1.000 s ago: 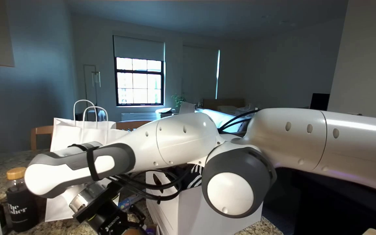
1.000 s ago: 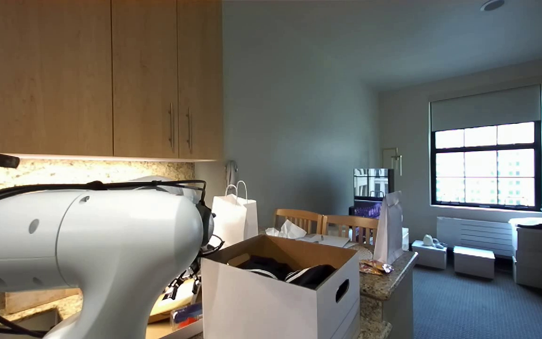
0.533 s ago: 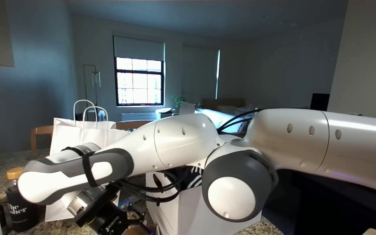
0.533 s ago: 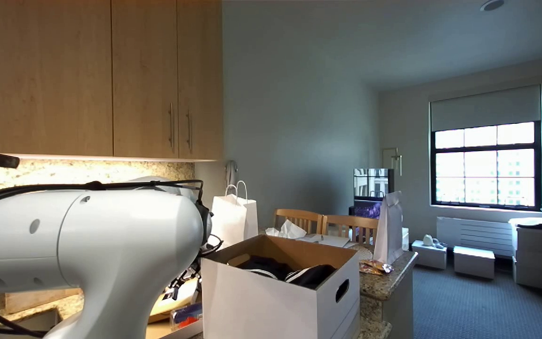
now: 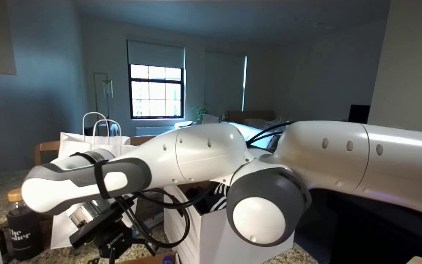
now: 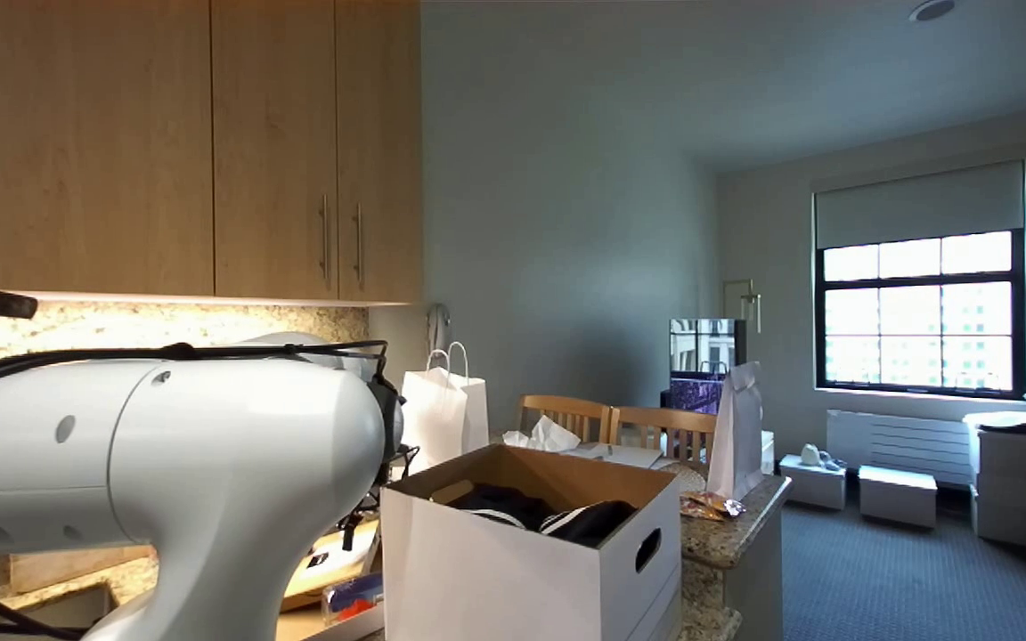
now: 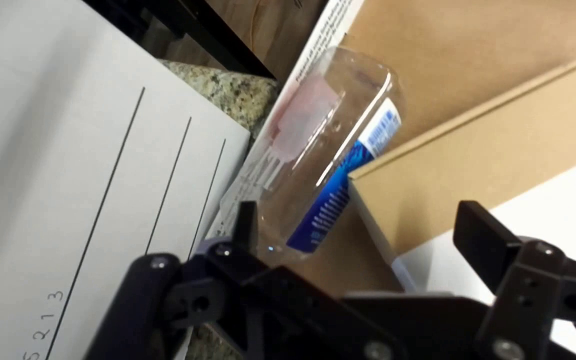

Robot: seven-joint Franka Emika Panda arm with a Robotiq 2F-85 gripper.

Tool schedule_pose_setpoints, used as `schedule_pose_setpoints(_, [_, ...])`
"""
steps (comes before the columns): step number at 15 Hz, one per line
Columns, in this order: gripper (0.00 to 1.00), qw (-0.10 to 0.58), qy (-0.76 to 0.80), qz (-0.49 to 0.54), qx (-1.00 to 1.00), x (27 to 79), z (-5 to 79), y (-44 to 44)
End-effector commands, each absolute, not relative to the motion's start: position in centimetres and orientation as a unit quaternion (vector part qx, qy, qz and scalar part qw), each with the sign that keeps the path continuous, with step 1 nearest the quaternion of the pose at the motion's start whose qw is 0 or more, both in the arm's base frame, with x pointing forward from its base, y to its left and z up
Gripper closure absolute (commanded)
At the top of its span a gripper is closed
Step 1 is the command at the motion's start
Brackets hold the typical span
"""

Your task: Put the water bottles into the box

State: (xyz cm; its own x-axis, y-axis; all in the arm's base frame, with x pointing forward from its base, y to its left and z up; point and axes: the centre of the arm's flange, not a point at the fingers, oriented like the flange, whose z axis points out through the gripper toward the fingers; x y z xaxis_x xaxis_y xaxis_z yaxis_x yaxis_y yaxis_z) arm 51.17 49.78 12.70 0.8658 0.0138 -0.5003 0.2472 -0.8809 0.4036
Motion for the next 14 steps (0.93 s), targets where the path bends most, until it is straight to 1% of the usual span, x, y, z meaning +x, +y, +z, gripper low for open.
schedule_pose_setpoints(1, [0.0, 0.202, 0.007, -0.223, 0.954, 54.1, 13.2, 50.0])
schedule_pose_setpoints(5, [0.0, 0.21, -0.006, -0.221, 0.952, 53.7, 13.5, 49.9])
schedule_pose_setpoints(12, [0.0, 0.2, -0.017, -0.234, 0.951, 52.5, 14.0, 50.3])
schedule_pose_setpoints(14, [0.0, 0.19, 0.001, -0.244, 0.951, 51.7, 14.4, 51.3])
